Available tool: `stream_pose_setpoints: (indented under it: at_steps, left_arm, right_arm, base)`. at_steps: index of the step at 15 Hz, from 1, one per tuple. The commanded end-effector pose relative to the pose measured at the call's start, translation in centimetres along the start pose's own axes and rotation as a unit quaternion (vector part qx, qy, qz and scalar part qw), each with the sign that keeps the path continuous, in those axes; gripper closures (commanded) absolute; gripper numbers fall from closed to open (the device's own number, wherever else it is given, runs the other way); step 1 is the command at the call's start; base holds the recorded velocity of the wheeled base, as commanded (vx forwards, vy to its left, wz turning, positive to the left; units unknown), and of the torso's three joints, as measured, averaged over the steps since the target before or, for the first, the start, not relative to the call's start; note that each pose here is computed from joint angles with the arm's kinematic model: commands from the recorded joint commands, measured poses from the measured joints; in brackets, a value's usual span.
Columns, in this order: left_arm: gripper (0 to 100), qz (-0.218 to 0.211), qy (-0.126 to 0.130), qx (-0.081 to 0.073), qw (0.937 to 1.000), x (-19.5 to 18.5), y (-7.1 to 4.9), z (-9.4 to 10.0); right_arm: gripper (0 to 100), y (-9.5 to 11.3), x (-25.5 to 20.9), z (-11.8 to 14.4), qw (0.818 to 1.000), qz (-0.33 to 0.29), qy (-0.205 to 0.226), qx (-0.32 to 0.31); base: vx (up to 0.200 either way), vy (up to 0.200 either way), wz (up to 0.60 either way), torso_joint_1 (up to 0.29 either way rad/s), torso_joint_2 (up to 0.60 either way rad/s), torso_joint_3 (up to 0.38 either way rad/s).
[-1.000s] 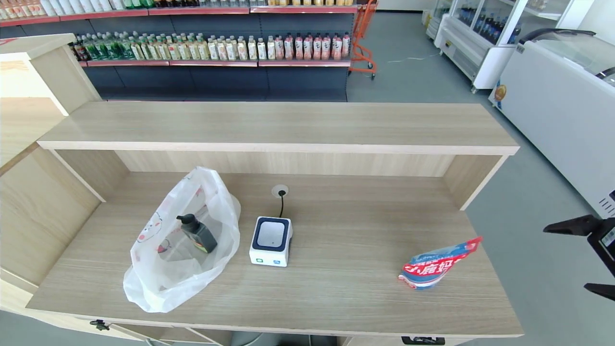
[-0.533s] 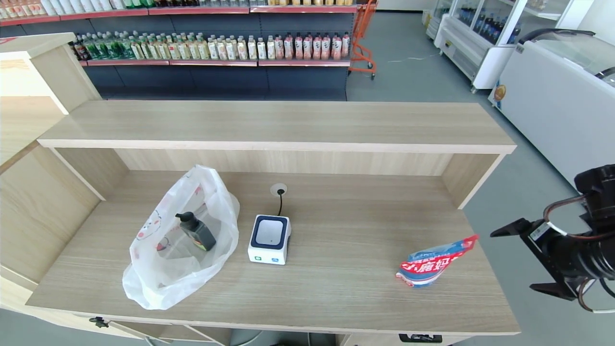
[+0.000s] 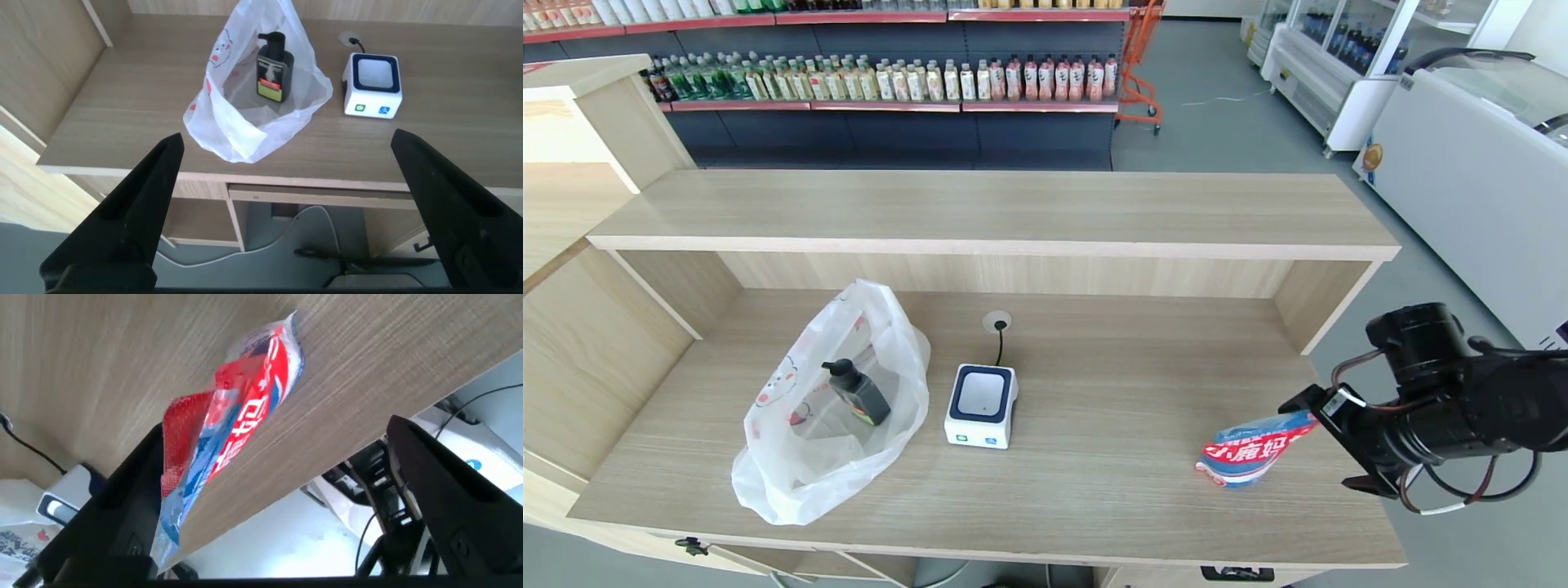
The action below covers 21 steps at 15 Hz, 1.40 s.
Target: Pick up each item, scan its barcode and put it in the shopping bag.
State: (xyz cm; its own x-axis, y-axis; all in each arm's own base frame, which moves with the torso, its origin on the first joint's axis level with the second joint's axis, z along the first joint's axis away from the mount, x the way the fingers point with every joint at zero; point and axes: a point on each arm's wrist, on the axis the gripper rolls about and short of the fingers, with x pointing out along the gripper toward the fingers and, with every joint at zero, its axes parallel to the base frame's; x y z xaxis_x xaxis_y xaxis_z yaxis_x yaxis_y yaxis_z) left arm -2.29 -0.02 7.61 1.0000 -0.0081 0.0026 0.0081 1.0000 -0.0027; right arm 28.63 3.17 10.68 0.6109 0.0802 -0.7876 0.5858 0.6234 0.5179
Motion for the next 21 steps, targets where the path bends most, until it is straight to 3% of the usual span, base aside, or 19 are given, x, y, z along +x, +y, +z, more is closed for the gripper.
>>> stream_pose_setpoints:
  at_steps: [1, 4, 5, 8, 11, 17, 20, 21]
  left_arm:
    - [0, 0.0, 0.0, 0.0, 1.0, 0.0, 0.0, 0.0]
    - [0, 0.0, 0.0, 0.0, 1.0, 0.0, 0.0, 0.0]
    - [0, 0.0, 0.0, 0.0, 1.0, 0.0, 0.0, 0.0]
    - [0, 0.0, 0.0, -0.001, 1.0, 0.0, 0.0, 0.0]
    - [0, 0.0, 0.0, 0.0, 1.0, 0.0, 0.0, 0.0]
    - [0, 0.0, 0.0, 0.0, 1.0, 0.0, 0.0, 0.0]
    - [0, -0.001, 0.0, 0.0, 1.0, 0.0, 0.0, 0.0]
    - [0, -0.001, 0.0, 0.0, 1.0, 0.0, 0.0, 0.0]
  right_arm:
    - [0, 0.5, 2.9, -0.3, 1.0, -0.003, 0.008, -0.009]
    - [0, 1.0, 4.8, 0.1, 0.999, 0.001, -0.011, -0.046]
    - [100, 1.0, 5.6, 0.1, 0.998, -0.005, -0.008, -0.057]
    - [100, 0.3, 7.8, -0.5, 0.993, -0.054, -0.015, -0.104]
    - [100, 0.8, 8.5, -1.6, 0.987, -0.063, -0.017, -0.147]
    - [100, 2.4, 7.2, -0.9, 0.984, -0.015, -0.048, -0.171]
    - [100, 4.1, 2.9, 1.4, 0.98, 0.095, -0.041, -0.172]
    - [100, 4.3, 1.0, 2.2, 0.97, 0.148, -0.026, -0.19]
  base:
    - [0.0, 0.0, 0.0, 0.0, 0.0, 0.0]
    - [0.0, 0.0, 0.0, 0.0, 0.0, 0.0]
    - [0.0, 0.0, 0.0, 0.0, 0.0, 0.0]
    - [0.0, 0.0, 0.0, 0.0, 0.0, 0.0]
    - [0.0, 0.0, 0.0, 0.0, 0.0, 0.0]
    - [0.0, 0.0, 0.0, 0.0, 0.0, 0.0]
    - [0.0, 0.0, 0.0, 0.0, 0.0, 0.0]
    - [0.0, 0.0, 0.0, 0.0, 0.0, 0.0]
